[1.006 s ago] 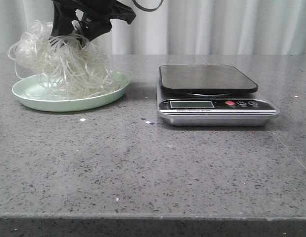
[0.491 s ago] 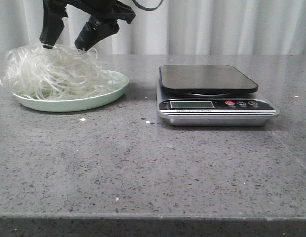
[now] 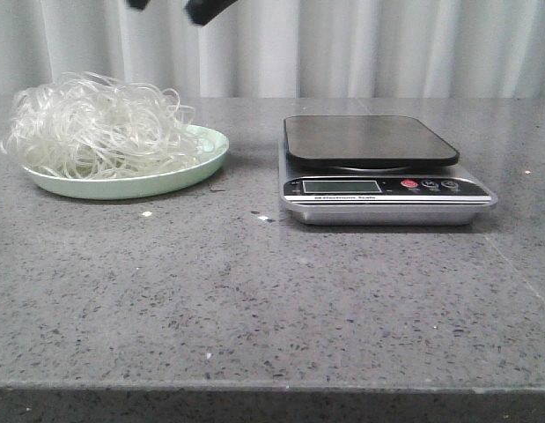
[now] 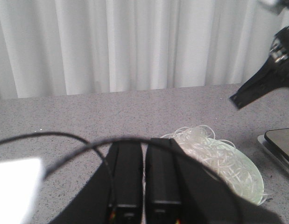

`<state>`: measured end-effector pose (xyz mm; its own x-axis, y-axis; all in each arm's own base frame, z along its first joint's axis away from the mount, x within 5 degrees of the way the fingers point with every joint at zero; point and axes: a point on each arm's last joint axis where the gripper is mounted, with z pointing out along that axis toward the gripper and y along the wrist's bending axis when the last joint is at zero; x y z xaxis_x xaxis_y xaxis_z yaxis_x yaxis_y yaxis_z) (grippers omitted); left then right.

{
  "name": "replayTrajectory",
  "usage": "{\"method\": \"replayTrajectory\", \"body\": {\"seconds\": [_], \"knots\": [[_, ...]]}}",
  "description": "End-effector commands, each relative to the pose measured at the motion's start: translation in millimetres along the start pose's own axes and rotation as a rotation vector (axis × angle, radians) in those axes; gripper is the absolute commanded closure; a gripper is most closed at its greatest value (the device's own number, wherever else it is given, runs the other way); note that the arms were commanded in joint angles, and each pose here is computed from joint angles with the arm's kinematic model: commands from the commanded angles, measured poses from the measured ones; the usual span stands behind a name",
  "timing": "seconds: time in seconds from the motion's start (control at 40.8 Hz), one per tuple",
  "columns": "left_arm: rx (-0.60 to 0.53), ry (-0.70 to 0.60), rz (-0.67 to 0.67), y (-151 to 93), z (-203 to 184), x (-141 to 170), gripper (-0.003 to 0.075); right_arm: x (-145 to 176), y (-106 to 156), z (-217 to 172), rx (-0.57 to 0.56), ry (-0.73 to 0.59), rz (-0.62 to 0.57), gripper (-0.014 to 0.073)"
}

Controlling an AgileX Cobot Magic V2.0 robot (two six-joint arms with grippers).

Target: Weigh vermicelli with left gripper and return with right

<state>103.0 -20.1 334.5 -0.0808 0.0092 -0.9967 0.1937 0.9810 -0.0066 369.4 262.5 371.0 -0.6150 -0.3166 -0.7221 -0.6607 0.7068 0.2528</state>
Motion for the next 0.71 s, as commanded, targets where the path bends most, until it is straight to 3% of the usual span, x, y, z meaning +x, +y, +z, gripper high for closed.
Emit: {"method": "replayTrajectory", "body": {"seconds": [0.0,0.098,0.245,0.442,0.687], "knots": [[-0.008,-0.109,-0.017,1,-2,-16,0.0584,-22,-6,-61,0.025,-0.142,-0.002,0.0111],[-0.008,-0.109,-0.017,1,-2,-16,0.0584,-21,-26,-82,0.064,-0.131,0.029,0.0212],[-0.008,-0.109,-0.017,1,-2,-16,0.0584,-15,-56,-114,0.128,-0.104,0.08,0.0454],[-0.007,-0.1,-0.015,1,-2,-16,0.0584,-8,-86,-157,0.279,-0.117,0.101,0.0442],[-0.02,-0.079,-0.001,2,-2,-15,0.0584,10,-102,-192,0.458,-0.128,0.1,0.0442]]}}
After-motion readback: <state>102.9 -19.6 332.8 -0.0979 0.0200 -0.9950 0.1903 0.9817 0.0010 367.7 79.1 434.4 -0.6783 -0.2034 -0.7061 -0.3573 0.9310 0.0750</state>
